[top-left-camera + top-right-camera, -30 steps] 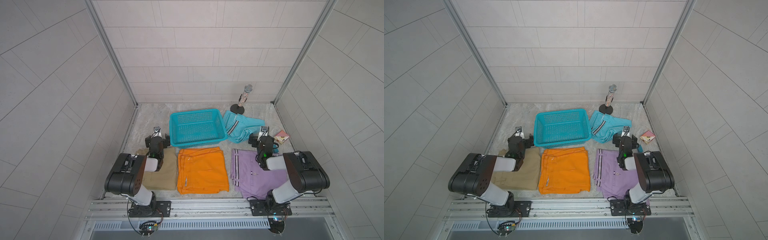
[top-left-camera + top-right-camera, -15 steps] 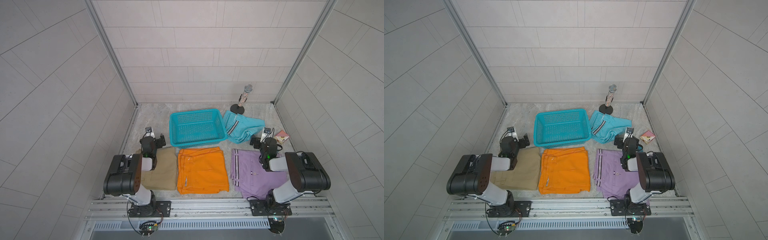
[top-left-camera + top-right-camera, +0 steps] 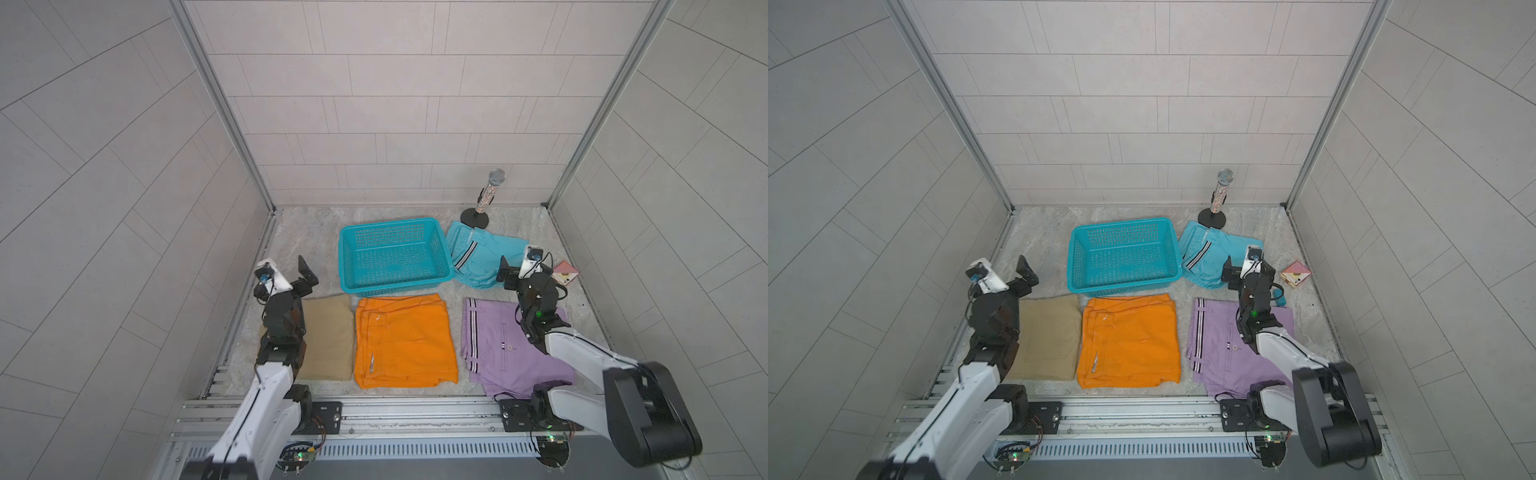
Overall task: Put the folded long pants in the basket
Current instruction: Pick up the long pant at the center of the board.
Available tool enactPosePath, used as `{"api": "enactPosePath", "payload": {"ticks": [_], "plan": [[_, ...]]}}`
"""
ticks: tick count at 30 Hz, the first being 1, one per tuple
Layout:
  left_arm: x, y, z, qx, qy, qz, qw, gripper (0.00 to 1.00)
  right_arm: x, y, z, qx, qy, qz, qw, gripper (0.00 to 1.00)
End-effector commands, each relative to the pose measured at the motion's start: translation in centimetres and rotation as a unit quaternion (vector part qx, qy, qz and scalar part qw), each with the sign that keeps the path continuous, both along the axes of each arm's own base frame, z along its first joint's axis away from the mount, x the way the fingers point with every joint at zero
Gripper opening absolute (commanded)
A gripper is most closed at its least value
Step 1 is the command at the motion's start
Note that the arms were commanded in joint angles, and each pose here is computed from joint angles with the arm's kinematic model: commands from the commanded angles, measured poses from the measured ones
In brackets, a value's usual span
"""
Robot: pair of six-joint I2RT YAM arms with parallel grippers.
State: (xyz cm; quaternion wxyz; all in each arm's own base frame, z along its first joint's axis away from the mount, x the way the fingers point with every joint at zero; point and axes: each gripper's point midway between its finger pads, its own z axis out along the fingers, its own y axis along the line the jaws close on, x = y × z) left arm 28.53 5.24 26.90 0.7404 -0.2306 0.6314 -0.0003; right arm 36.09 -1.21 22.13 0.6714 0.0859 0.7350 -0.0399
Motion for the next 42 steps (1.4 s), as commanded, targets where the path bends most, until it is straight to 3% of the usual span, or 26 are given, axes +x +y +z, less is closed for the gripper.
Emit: {"api": "enactPosePath", "payload": {"ticks": [1, 4, 7, 9, 11, 13, 14, 16, 19, 25, 31, 35, 38, 42], "plan": [[-3.0, 0.8, -3.0, -0.086, 0.066, 0.024, 0.994, 1.00, -2.6, 1.6, 2.5, 0.068, 0.042, 0.043, 0.996, 1.00], [-4.2, -1.1, -2.5, -0.119, 0.124, -0.029, 0.985, 1.00, -5.9, 3.0, 3.8, 0.134, 0.068, 0.076, 0.986, 1.00], [-3.6, -5.1, -2.9, -0.152, 0.204, -0.133, 0.958, 1.00, -8.9, 5.0, 2.5, 0.219, 0.091, 0.120, 0.964, 1.00], [-2.4, -9.0, -4.0, -0.207, 0.258, -0.222, 0.917, 1.00, -10.5, 7.0, 0.9, 0.260, 0.126, 0.166, 0.943, 1.00], [-1.3, -13.0, -5.0, -0.275, 0.294, -0.312, 0.861, 1.00, -11.7, 9.2, -0.8, 0.285, 0.182, 0.212, 0.917, 0.97], [-1.0, -15.1, -6.7, -0.323, 0.338, -0.346, 0.813, 1.00, -12.7, 10.9, -3.1, 0.309, 0.248, 0.239, 0.886, 0.92], [-1.1, -15.5, -7.5, -0.327, 0.353, -0.346, 0.806, 1.00, -13.2, 12.0, -4.0, 0.323, 0.271, 0.263, 0.868, 0.90], [-2.1, -15.1, -8.3, -0.318, 0.375, -0.330, 0.806, 1.00, -14.1, 13.8, -5.3, 0.339, 0.300, 0.291, 0.843, 0.90], [-3.5, -14.0, -9.6, -0.317, 0.387, -0.293, 0.815, 1.00, -15.7, 15.2, -6.9, 0.319, 0.332, 0.300, 0.836, 0.91], [-6.0, -14.1, -13.4, -0.332, 0.438, -0.270, 0.790, 1.00, -17.4, 19.1, -10.6, 0.310, 0.402, 0.328, 0.796, 0.90], [-6.5, -15.6, -14.3, -0.323, 0.452, -0.290, 0.779, 1.00, -17.5, 21.5, -13.6, 0.258, 0.449, 0.326, 0.791, 0.89], [-7.0, -16.8, -15.8, -0.319, 0.478, -0.301, 0.761, 1.00, -17.3, 22.5, -16.2, 0.248, 0.481, 0.317, 0.779, 0.88], [-7.4, -17.0, -16.0, -0.319, 0.478, -0.305, 0.760, 1.00, -17.0, 22.9, -17.8, 0.234, 0.504, 0.306, 0.773, 0.87], [-7.9, -17.2, -16.8, -0.316, 0.492, -0.305, 0.752, 1.00, -16.2, 23.9, -19.1, 0.231, 0.518, 0.306, 0.765, 0.80]]}}
